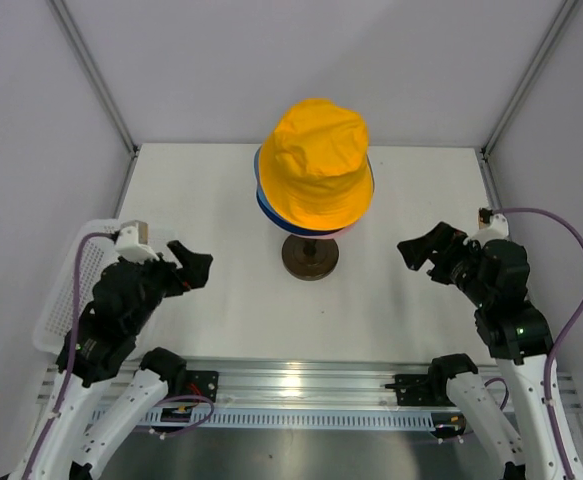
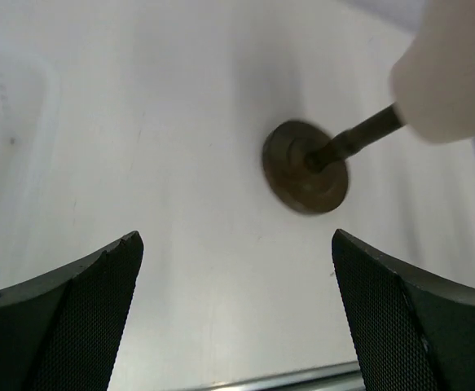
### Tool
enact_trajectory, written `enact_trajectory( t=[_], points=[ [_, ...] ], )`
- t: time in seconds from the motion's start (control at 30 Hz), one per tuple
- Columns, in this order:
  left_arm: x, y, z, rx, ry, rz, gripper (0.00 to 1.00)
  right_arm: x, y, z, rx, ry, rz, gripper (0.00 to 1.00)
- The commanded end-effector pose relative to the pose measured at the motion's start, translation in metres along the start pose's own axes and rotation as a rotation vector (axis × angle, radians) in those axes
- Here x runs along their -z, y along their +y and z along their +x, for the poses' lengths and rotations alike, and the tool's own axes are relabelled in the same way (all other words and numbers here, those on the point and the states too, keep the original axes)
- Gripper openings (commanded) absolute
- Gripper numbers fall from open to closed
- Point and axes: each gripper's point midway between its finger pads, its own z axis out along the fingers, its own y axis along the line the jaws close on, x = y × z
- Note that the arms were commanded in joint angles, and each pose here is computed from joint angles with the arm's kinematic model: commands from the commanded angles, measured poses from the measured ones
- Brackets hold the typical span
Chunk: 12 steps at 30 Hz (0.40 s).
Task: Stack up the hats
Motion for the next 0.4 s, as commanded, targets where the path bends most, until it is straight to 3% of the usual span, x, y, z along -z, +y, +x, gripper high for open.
enact_trajectory(
  t=[0.0,0.37],
  points=[
    [0.0,0.026,0.035,-0.063,0.094,-0.068,1.0,0.013,-0.001,-0.003,0.032,-0.075,-0.023,0.99],
    [0.002,0.015,0.034,-0.132,0.071,0.026,0.99,0.008,-0.009,0.003,0.048,-0.076,-0.013,0.99]
  ],
)
